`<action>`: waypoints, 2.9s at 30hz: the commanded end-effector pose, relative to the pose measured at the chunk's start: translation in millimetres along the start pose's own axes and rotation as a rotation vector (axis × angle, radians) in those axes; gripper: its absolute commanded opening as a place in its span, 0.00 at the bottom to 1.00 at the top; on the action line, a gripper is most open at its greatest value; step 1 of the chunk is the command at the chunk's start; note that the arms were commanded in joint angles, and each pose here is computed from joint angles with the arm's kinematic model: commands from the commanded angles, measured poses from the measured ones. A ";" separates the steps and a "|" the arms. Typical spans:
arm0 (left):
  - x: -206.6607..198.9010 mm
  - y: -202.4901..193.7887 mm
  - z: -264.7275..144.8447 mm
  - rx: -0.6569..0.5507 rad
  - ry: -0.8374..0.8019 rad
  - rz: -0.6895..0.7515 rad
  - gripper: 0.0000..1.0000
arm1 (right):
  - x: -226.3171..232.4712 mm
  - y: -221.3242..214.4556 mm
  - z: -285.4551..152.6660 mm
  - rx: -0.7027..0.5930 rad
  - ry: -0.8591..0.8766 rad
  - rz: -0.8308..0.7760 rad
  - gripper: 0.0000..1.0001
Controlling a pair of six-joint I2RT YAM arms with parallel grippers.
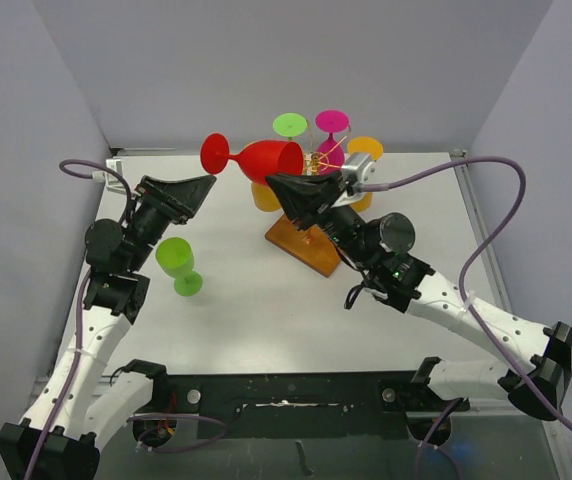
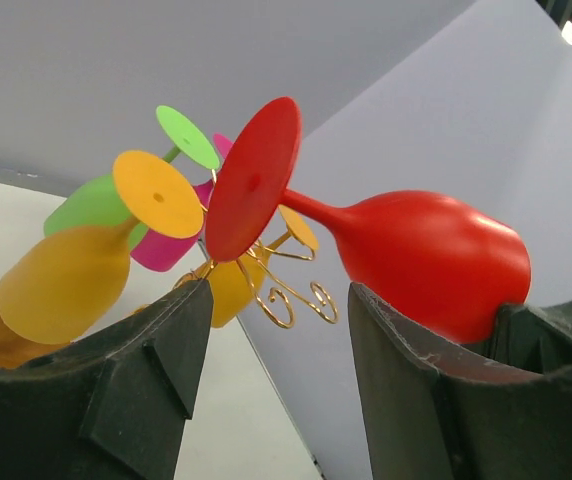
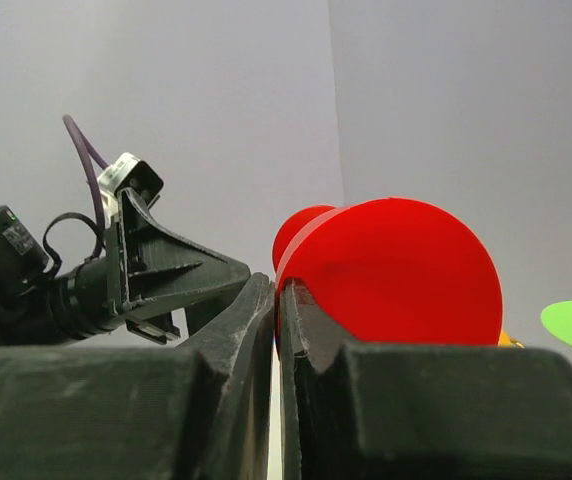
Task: Place the wine glass upside down on the wine glass rack
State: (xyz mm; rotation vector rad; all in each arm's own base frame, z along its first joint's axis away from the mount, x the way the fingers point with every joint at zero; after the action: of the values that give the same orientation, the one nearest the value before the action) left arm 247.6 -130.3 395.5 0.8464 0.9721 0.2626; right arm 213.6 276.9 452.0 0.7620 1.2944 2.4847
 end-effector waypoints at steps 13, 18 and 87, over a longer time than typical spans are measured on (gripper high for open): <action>-13.9 21.2 -6.7 -0.211 -0.160 -0.242 0.63 | 16.7 -3.7 25.1 -0.126 0.012 -0.114 0.00; -13.0 21.8 -5.2 -0.203 -0.146 -0.290 0.67 | 21.3 -11.4 27.0 -0.111 0.053 -0.104 0.00; 16.2 31.5 -5.0 -0.324 0.099 -0.398 0.00 | 38.3 -83.0 -2.7 0.059 0.165 -0.013 0.27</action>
State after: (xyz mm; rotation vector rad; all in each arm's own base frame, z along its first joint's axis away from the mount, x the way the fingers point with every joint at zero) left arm 265.8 -103.8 381.8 0.3640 1.2288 0.0583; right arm 189.3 356.9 359.5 0.6053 1.5834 2.4529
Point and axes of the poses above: each gripper's point midway between its finger pads, its own z axis out along the fingers, its own x axis along the line the jaws close on, y = z × x, the point moved 6 cm from there along -z, back along the fingers, and after that the axes turned 14 degrees about z, right-handed, at the moved point
